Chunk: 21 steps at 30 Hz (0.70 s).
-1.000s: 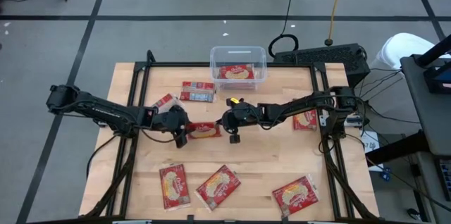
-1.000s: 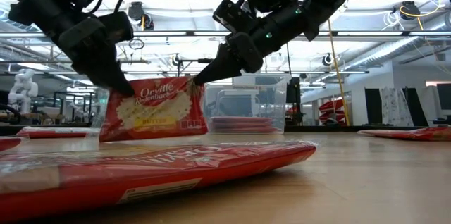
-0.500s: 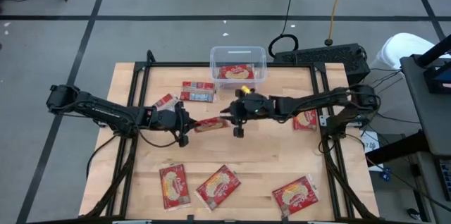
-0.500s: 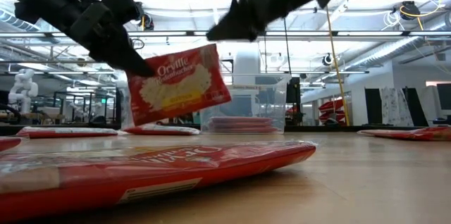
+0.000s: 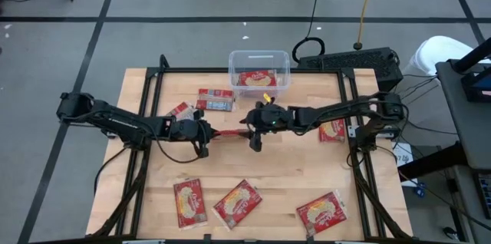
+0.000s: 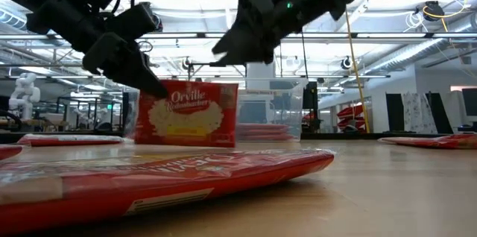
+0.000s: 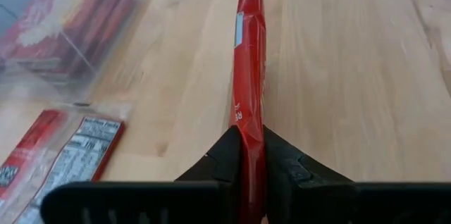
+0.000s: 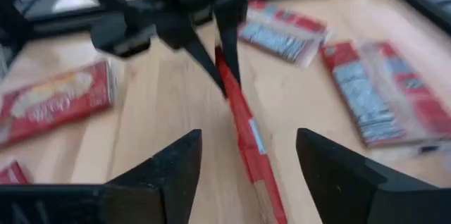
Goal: Sort popcorn bags into baskets
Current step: Put the popcorn bags into the transparent bin
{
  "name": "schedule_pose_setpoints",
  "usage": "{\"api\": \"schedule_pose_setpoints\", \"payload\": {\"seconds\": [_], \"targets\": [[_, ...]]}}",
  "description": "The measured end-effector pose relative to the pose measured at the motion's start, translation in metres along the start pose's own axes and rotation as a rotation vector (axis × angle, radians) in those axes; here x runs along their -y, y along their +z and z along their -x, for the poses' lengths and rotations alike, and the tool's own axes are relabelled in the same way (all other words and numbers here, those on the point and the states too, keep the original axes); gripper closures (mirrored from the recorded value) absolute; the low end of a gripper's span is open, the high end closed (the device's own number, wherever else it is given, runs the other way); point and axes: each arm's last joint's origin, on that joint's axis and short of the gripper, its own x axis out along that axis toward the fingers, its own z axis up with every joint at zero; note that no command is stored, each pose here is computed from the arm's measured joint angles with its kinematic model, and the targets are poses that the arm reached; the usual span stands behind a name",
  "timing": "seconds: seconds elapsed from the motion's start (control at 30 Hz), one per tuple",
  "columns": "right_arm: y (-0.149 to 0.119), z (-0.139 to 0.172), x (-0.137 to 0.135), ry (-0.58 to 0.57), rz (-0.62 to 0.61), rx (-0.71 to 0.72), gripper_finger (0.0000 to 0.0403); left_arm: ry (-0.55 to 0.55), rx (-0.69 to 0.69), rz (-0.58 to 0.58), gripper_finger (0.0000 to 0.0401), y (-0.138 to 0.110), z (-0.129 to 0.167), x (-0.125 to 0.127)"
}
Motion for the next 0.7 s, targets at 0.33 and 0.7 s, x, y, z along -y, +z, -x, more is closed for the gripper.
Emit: {"api": "schedule_pose_setpoints", "payload": {"seconds": [0.33,0.7], "targets": [[-0.029,-0.029,-0.004,0.008,0.087,-0.082,0.0196,-0.015,0.029,-0.026,0.0365,0.002,-0.004,0.002],[-0.033,-0.035,0.001,0.001,0.202,-0.087,0.0319,-0.016,0.031,0.007,0.0368,0.002,-0.004,0.002]]}}
